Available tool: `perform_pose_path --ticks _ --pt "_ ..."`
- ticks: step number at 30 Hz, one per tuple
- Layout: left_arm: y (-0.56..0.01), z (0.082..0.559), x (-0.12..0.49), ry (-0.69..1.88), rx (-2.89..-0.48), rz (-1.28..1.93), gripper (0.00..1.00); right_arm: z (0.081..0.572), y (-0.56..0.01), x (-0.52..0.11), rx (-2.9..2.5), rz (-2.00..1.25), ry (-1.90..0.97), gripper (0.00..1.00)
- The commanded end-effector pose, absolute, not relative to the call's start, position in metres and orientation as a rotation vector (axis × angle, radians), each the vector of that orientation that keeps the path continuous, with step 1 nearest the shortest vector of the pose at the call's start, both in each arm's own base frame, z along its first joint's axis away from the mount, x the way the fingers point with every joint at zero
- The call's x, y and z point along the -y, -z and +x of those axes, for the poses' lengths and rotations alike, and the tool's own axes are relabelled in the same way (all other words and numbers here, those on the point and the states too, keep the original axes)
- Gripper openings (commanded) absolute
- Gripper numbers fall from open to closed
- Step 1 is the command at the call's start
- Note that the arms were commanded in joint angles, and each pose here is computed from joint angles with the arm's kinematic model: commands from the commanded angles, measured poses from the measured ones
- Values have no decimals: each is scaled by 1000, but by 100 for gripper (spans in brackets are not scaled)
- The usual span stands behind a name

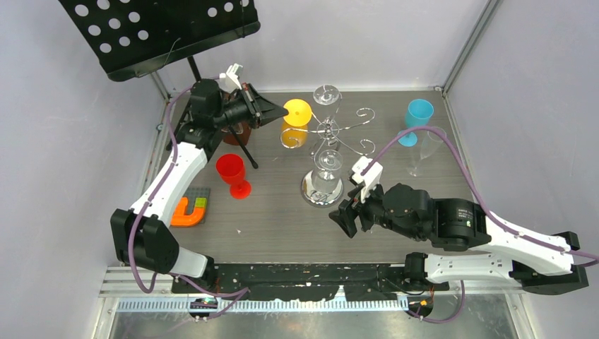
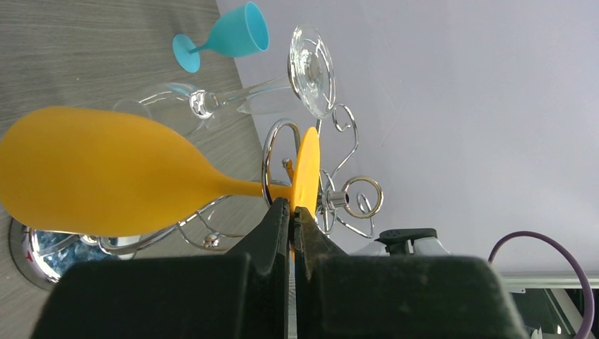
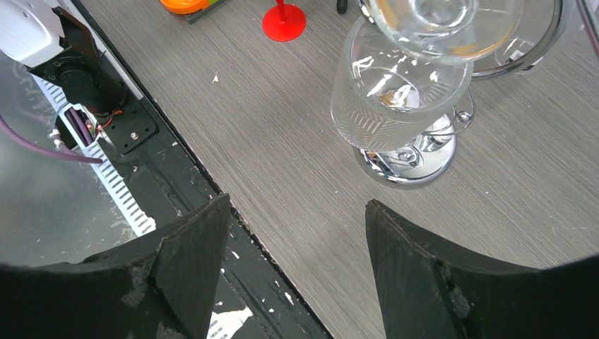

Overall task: Take the wine glass off the wine glass rack
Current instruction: Pick up the wine glass from the wine rack.

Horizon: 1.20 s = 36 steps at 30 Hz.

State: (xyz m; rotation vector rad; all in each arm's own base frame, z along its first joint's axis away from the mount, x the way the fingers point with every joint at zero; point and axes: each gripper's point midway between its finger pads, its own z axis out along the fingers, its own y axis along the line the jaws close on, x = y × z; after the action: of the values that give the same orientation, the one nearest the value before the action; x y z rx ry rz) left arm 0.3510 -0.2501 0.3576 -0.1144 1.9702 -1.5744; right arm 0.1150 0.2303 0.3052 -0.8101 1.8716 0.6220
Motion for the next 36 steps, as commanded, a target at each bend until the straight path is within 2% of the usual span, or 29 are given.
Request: perform_pose_path --ticks 1,20,36 --pt "-369 337 253 1597 -1935 -37 0 116 -315 -238 -1846 -769 -670 76" --pt "-411 332 254 1614 -1843 25 0 115 -311 -236 -1855 -754 -677 76" --pt "-397 343 264 1604 -1922 13 0 114 -312 -234 -1855 -753 -679 76"
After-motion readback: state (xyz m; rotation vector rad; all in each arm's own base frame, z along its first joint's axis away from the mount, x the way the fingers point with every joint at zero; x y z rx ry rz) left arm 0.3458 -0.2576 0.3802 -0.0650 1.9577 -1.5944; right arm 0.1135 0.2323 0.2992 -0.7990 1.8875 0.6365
